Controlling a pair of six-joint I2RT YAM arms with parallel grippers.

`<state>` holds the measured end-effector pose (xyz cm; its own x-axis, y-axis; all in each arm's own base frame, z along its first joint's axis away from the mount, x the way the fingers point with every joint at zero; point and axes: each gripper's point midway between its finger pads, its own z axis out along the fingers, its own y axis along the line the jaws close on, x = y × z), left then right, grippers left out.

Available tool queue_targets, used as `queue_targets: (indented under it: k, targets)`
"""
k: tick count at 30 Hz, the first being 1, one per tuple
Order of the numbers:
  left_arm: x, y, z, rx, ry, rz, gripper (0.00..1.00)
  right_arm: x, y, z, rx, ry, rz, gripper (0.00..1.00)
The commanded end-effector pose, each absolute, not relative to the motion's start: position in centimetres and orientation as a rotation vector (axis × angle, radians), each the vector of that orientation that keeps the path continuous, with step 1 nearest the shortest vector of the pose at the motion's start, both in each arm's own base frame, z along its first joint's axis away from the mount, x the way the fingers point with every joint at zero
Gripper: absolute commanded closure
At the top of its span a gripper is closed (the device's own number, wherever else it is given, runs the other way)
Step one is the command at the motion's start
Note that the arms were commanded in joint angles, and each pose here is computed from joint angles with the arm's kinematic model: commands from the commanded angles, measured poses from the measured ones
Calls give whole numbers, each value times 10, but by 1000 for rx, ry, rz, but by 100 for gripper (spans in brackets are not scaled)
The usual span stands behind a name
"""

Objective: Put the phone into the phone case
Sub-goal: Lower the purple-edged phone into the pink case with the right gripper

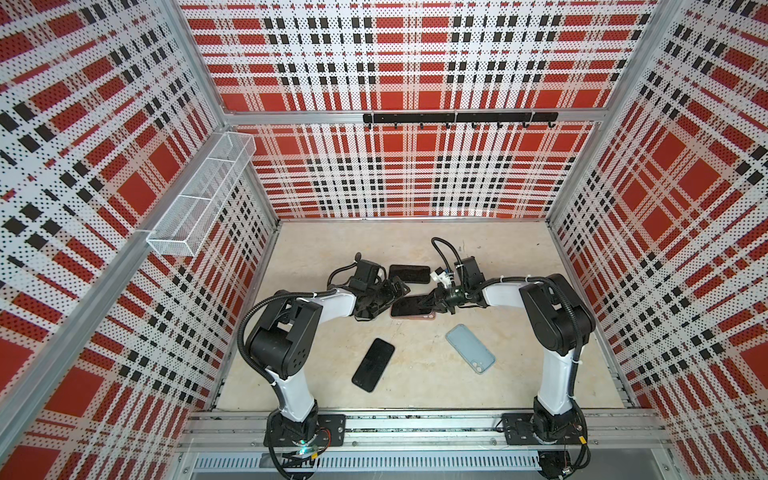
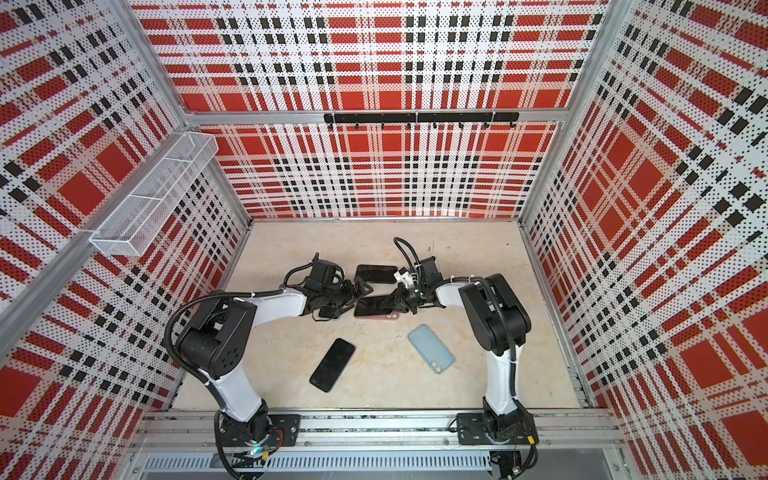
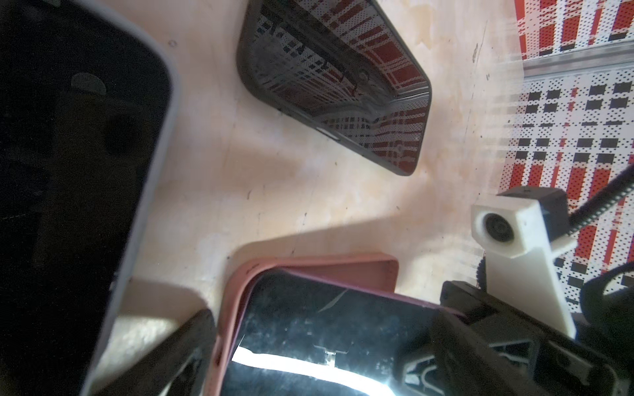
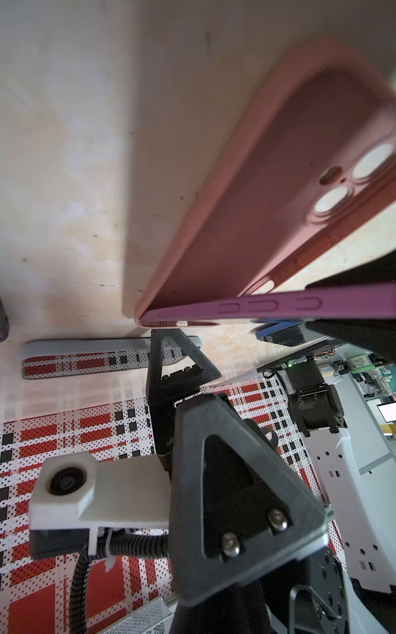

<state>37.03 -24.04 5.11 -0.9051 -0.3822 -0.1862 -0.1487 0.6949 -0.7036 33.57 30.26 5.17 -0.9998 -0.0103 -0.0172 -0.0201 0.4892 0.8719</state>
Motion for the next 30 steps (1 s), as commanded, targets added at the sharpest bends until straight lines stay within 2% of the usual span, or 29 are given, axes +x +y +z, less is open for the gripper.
queue_targets:
  k: [1,7,12,20,25,30]
  targets:
    - [359,-235,37,-458,2635,-986,0,330,283,-4,128,2892,1312,97]
    - [360,-234,36,-456,2636,-989,0,337,271,-10,147,2917,1156,91]
    - [364,-236,40,-450,2628,-999,0,342,263,-9,157,2917,1061,75]
    - [363,-236,43,-445,2621,-1005,0,354,267,10,147,2853,1061,62]
    - [362,-234,44,-446,2620,-1006,0,361,259,27,146,2806,980,48]
    - [363,-233,47,-447,2611,-1011,0,366,252,47,92,2780,890,41]
